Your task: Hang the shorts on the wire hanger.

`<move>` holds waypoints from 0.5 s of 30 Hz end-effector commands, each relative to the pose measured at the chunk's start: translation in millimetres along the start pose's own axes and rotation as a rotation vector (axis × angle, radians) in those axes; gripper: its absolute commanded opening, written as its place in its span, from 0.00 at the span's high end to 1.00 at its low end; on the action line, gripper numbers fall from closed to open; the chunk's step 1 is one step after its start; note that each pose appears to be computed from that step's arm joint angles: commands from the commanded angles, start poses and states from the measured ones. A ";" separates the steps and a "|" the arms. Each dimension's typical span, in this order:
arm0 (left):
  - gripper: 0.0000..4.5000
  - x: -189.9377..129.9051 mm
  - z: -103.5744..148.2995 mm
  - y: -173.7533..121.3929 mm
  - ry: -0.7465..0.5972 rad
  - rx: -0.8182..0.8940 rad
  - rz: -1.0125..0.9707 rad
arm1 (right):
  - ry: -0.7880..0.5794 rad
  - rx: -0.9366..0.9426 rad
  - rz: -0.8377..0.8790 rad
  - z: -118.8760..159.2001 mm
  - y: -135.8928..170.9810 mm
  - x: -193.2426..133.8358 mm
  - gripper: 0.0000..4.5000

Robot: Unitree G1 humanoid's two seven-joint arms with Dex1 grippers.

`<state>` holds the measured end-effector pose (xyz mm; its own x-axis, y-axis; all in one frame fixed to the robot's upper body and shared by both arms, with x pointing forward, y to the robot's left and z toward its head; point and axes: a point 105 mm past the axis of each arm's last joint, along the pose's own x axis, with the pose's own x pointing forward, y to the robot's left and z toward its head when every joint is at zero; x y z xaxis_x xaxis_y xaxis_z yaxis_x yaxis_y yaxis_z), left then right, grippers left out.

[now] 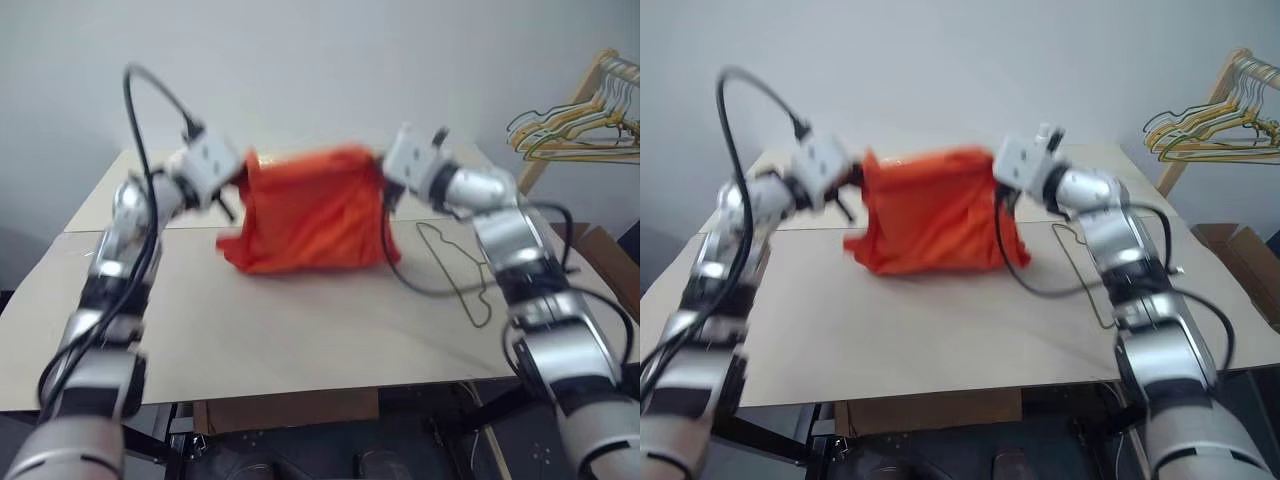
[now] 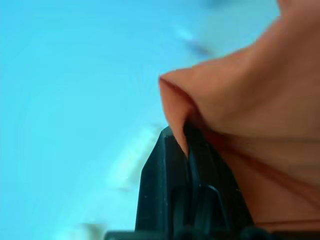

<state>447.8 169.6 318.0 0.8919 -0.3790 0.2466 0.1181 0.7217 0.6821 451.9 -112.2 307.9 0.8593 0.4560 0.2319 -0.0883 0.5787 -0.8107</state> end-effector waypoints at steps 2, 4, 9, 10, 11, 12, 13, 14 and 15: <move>0.99 6.5 51.6 89.2 -0.116 0.056 0.555 | -0.186 0.084 -0.571 39.2 -82.1 -2.8 1.00; 0.99 2.9 74.3 100.7 -0.211 0.080 0.640 | -0.245 0.054 -0.661 46.9 -90.4 -9.0 1.00; 0.99 8.1 77.4 51.7 -0.371 0.105 0.359 | -0.239 -0.086 -0.511 15.5 -50.9 -16.3 1.00; 0.99 6.7 71.4 35.9 -0.390 0.116 0.269 | -0.237 -0.102 -0.438 7.0 -37.3 -18.6 1.00; 0.99 3.3 64.3 20.2 -0.406 0.122 0.181 | -0.240 -0.130 -0.373 -0.5 -24.4 -22.2 1.00; 0.99 -2.4 53.8 2.3 -0.413 0.125 0.083 | -0.244 -0.154 -0.270 -9.0 -6.8 -26.7 1.00; 0.99 -8.5 45.0 -12.2 -0.415 0.125 0.001 | -0.260 -0.167 -0.180 -14.1 8.0 -32.1 1.00; 0.99 -19.9 31.5 -32.0 -0.408 0.132 -0.112 | -0.272 -0.189 -0.062 -21.4 27.3 -39.8 1.00; 0.99 -34.2 18.4 -49.8 -0.391 0.132 -0.221 | -0.291 -0.196 0.064 -27.4 47.7 -49.8 1.00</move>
<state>426.4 147.9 289.9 0.7113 -0.5946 0.3748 0.1280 0.6339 0.7628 435.0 -140.5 243.7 0.7636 0.5260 0.3744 0.0648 0.5146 -0.8550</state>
